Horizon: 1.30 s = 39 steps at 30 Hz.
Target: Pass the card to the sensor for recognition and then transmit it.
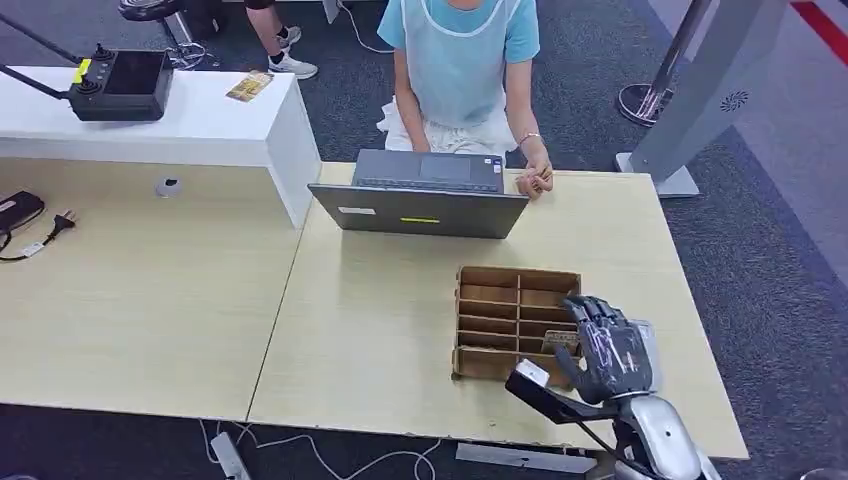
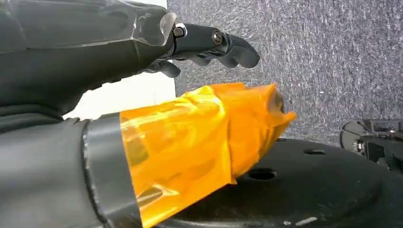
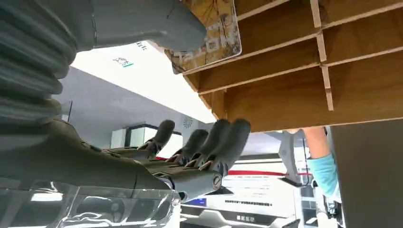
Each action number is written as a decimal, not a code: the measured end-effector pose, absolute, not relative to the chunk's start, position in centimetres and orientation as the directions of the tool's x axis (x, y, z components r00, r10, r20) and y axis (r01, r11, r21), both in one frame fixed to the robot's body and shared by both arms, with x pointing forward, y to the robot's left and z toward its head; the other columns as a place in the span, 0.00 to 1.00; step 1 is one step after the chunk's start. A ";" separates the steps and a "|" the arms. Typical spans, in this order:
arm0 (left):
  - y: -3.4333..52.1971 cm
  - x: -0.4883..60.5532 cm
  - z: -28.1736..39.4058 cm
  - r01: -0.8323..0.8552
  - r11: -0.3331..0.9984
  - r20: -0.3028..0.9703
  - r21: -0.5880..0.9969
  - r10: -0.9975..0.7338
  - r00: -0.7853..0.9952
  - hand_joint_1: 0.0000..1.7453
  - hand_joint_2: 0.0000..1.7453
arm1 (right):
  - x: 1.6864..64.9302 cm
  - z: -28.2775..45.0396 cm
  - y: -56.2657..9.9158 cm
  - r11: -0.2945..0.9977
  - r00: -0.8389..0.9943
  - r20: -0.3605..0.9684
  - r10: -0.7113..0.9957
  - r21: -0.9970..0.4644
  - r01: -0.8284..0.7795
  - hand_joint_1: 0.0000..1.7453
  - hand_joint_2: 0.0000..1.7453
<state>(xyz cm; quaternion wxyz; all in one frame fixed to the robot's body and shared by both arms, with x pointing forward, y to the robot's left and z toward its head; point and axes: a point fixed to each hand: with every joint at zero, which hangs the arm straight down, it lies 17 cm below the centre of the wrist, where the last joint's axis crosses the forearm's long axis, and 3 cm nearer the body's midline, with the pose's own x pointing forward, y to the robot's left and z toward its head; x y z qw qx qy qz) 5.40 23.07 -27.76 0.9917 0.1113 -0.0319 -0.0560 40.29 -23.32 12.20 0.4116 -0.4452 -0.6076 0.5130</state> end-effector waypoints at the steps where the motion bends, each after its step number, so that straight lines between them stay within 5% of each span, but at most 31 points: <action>1: 23.1 5.4 -27.8 0.104 0.969 0.050 0.224 -0.118 0.992 0.00 0.00 | 40.3 12.1 -23.4 0.076 -0.261 0.043 0.964 -0.990 0.118 0.34 1.00; 17: 23.3 5.4 -27.8 0.111 0.967 0.047 0.229 -0.125 0.991 0.00 0.00 | 39.6 11.3 -23.5 0.072 -0.256 0.044 0.966 -0.993 0.098 0.43 1.00; 39: 23.3 5.3 -27.8 0.111 0.967 0.047 0.229 -0.125 0.991 0.00 0.00 | 39.6 11.2 -23.5 0.059 -0.257 0.032 0.966 -0.994 0.097 0.41 1.00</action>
